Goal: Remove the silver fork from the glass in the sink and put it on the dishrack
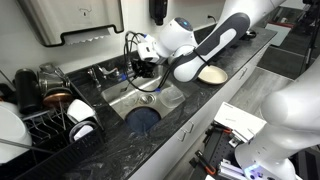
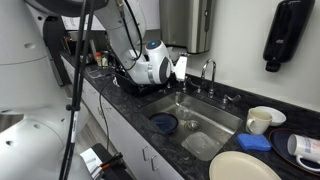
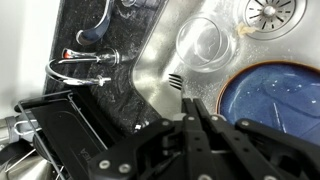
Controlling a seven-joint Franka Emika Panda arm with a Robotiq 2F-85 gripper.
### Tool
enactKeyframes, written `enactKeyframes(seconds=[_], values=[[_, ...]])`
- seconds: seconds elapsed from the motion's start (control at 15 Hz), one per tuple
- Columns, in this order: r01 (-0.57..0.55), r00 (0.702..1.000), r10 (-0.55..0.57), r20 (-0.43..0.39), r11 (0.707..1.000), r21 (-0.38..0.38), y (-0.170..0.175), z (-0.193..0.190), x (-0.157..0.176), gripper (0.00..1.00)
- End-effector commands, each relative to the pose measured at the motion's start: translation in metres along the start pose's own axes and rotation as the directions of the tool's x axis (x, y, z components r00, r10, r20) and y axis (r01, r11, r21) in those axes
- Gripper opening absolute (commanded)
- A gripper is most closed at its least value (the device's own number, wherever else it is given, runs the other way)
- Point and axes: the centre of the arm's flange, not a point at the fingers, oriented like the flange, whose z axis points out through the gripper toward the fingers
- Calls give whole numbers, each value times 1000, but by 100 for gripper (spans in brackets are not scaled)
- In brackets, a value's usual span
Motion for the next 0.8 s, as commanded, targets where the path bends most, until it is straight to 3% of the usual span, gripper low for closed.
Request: enactKeyframes(seconds=[0.0, 0.33, 0.73], values=[[109, 993, -108, -52, 994, 27, 8, -29, -24, 1], [259, 951, -252, -179, 966, 15, 19, -44, -42, 1], [374, 895, -372, -245, 927, -39, 39, -96, -81, 1]])
